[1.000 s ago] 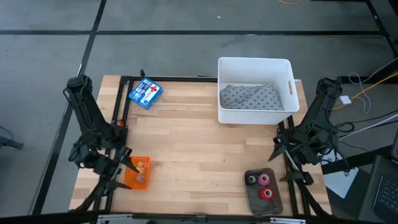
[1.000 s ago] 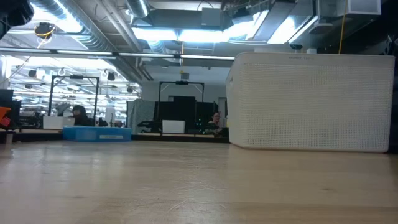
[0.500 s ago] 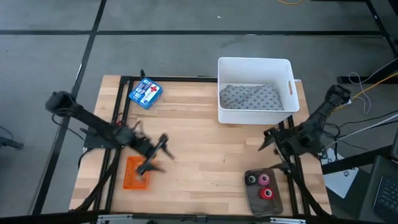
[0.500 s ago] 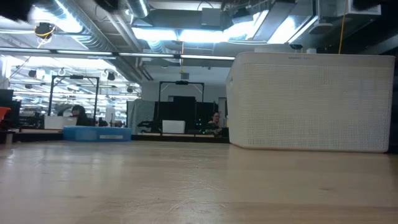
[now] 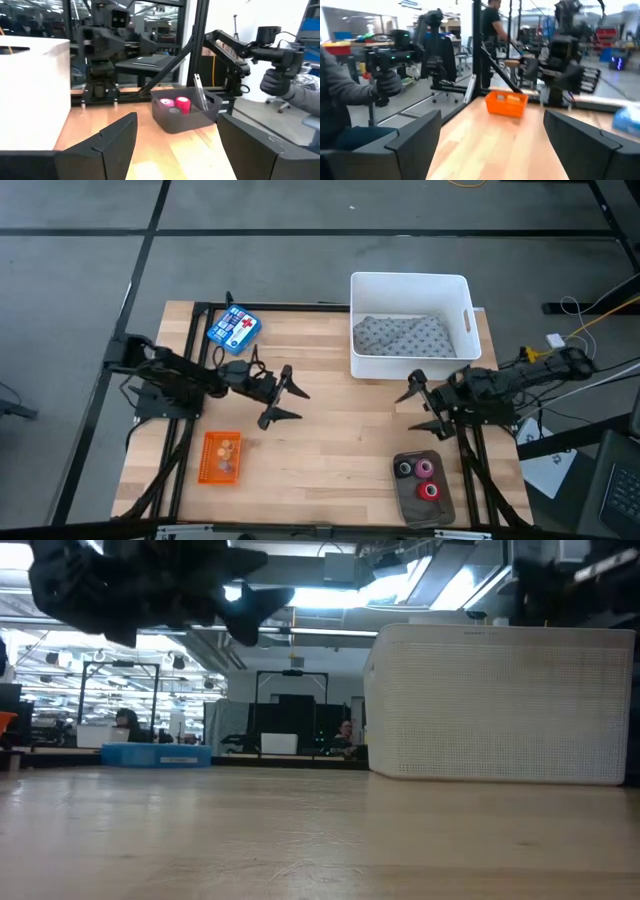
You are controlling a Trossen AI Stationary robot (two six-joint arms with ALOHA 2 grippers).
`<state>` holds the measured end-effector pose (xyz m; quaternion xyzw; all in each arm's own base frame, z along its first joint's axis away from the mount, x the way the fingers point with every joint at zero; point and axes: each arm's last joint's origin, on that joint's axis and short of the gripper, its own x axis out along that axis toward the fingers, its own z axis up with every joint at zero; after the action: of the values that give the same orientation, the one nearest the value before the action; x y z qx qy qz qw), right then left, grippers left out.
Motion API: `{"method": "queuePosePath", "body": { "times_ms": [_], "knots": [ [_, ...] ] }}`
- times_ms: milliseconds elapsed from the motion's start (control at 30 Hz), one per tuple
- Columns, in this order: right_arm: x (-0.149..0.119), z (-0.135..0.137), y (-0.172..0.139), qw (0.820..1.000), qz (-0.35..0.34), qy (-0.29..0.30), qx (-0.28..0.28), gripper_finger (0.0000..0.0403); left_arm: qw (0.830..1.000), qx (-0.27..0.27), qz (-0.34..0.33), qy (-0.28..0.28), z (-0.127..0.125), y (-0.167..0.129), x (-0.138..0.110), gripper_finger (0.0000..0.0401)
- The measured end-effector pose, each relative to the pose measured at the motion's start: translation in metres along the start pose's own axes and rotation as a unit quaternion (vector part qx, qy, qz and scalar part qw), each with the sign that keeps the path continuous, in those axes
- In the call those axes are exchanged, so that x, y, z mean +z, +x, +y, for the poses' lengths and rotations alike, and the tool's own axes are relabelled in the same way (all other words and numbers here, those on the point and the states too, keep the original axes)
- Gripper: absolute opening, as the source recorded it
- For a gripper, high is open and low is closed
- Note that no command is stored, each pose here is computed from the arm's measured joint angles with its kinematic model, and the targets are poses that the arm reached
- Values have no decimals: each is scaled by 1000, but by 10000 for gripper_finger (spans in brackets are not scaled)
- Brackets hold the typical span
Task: Pick & place medical supplies in basket/bin
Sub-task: Return to Home Position
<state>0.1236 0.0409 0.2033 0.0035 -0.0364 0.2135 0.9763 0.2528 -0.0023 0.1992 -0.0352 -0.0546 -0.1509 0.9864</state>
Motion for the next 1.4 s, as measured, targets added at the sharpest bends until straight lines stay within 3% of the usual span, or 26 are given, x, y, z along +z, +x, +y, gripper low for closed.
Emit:
{"method": "queuePosePath", "body": {
  "times_ms": [300,567,733,867,967,1167,1300,1400],
  "knots": [
    [-15,-20,-12,999,-3,15,-42,352,998,3,45,-31,14,-12,-27,270],
    [-23,-23,-26,998,-9,1,-68,352,998,32,-44,-21,-6,-92,-32,270],
    [-15,-21,-34,998,-43,-23,-50,352,998,40,-42,-26,-6,-97,-21,270],
    [-21,-21,-39,998,-17,-14,-55,352,996,-12,-83,1,-11,-106,-2,270],
    [-26,-21,-42,998,3,-1,-64,352,996,-45,-78,0,-12,-115,5,270],
    [-23,-21,-44,999,-8,-4,-37,352,999,-5,-19,-51,-14,-132,1,270],
    [-23,-24,-45,998,-10,-2,-55,352,999,7,-17,-42,-23,-146,3,270],
    [-22,-26,-46,998,-12,-4,-68,352,998,46,-13,-42,-27,-158,2,270]
  ]
}}
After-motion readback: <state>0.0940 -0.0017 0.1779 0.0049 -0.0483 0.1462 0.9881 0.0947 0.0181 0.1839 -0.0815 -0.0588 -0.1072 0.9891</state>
